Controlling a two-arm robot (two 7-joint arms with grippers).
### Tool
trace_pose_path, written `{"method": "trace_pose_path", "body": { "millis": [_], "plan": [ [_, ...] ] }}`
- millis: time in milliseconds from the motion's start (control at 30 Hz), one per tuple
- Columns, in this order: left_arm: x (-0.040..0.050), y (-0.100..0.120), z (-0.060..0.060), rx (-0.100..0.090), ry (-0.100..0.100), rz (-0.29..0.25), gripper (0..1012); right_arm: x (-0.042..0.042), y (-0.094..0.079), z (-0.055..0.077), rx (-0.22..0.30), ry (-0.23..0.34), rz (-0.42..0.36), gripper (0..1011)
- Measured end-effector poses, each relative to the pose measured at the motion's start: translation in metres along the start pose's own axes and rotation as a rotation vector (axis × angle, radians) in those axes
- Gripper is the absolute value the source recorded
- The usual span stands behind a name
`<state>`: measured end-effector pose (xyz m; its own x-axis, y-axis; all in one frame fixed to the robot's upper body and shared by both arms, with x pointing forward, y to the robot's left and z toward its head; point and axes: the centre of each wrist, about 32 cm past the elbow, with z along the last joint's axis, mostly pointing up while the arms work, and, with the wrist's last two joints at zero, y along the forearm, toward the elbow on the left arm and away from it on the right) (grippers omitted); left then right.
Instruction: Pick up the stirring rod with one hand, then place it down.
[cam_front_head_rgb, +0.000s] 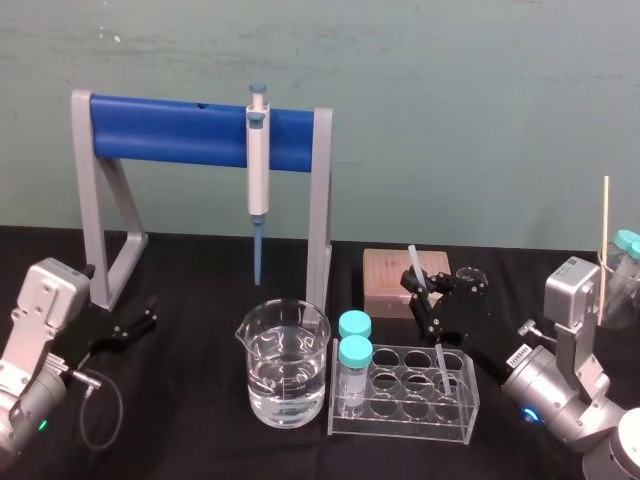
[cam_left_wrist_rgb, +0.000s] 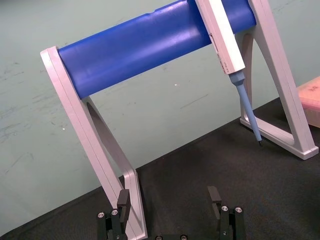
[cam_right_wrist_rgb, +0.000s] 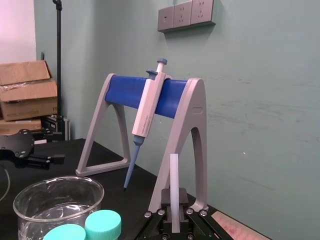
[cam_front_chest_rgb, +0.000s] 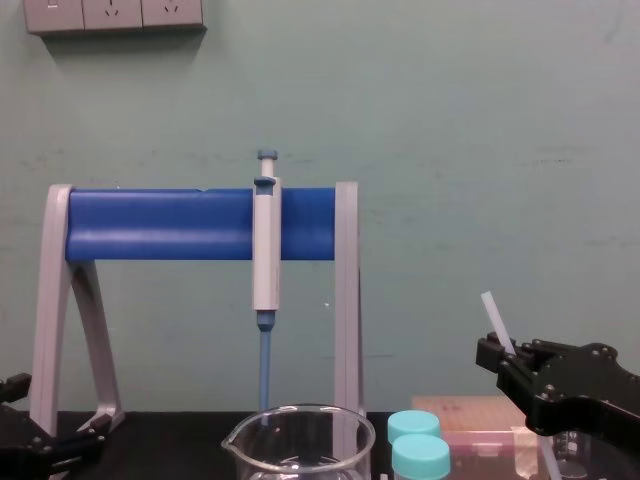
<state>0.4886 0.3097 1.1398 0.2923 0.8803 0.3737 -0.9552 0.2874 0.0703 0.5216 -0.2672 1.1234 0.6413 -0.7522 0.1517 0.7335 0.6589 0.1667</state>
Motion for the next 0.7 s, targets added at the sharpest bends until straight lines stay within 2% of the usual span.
{"method": "trace_pose_path", "body": {
  "millis": [300, 433, 467, 533, 567, 700],
  "plan": [
    [0.0, 0.0, 0.0, 0.0, 0.0, 0.0, 1000, 0.0, -0.0003, 0.0, 0.002, 0.0, 0.0, 77],
    [0.0, 0.0, 0.0, 0.0, 0.0, 0.0, 1000, 0.0, -0.0003, 0.0, 0.003, 0.0, 0.001, 161],
    [0.0, 0.0, 0.0, 0.0, 0.0, 0.0, 1000, -0.0001, -0.0003, 0.0, 0.003, 0.0, 0.001, 225],
    [0.0, 0.0, 0.0, 0.0, 0.0, 0.0, 1000, -0.0001, -0.0003, 0.0, 0.003, 0.0, 0.001, 265],
    [0.0, 0.0, 0.0, 0.0, 0.0, 0.0, 1000, -0.0001, -0.0003, 0.0, 0.004, 0.0, 0.001, 327],
    [0.0, 0.0, 0.0, 0.0, 0.0, 0.0, 1000, -0.0001, -0.0003, 0.0, 0.004, 0.0, 0.001, 439]
  ]
}}
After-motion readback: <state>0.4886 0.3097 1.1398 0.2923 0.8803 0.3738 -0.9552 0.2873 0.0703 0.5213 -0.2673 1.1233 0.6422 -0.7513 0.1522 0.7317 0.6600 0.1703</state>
